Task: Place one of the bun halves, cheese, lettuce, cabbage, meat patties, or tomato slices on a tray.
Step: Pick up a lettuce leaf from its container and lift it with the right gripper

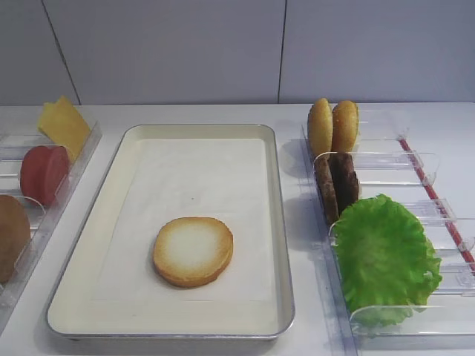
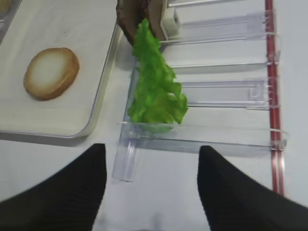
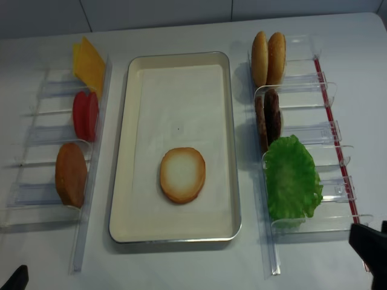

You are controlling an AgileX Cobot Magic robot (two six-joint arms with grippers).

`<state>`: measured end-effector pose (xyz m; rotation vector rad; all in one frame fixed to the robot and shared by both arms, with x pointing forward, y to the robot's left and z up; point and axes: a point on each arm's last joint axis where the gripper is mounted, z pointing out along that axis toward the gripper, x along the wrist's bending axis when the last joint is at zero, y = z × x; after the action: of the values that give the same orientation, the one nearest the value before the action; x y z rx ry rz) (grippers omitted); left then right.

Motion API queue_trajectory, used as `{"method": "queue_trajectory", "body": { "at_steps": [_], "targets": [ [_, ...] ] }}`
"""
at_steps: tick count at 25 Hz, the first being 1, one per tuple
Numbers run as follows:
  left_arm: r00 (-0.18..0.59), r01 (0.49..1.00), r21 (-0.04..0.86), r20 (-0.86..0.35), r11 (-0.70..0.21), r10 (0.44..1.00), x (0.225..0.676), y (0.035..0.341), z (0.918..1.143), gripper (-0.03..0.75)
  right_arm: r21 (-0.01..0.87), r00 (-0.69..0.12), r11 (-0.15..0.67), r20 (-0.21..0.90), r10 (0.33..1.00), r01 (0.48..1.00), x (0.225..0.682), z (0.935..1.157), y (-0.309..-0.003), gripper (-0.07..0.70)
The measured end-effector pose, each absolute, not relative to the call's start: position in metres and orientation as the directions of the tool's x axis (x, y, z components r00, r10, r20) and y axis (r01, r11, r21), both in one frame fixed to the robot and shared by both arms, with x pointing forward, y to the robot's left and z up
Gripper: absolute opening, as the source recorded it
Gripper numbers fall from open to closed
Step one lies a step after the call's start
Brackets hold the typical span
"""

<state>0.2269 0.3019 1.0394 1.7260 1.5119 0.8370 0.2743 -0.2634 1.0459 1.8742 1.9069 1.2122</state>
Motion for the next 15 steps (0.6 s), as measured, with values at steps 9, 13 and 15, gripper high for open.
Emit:
{"method": "queue_trajectory", "body": {
  "at_steps": [9,13,15],
  "targets": [
    [0.116,0.552,0.829,0.029,-0.089,0.993,0.227,0.302,1.039,0.347,0.550,-0.184,-0.155,0.511,0.840,0.821,0.321,1.043,-0.250,0.507],
    [0.116,0.552,0.829,0.029,-0.089,0.993,0.227,0.302,1.039,0.347,0.545,-0.210,-0.131,0.518,0.829,0.828,0.339,1.039,-0.247,0.507],
    [0.116,0.552,0.829,0.029,-0.089,0.993,0.227,0.302,1.039,0.347,0.532,-0.220,-0.119,0.530,0.819,0.838,0.348,1.036,-0.245,0.507]
  ]
}}
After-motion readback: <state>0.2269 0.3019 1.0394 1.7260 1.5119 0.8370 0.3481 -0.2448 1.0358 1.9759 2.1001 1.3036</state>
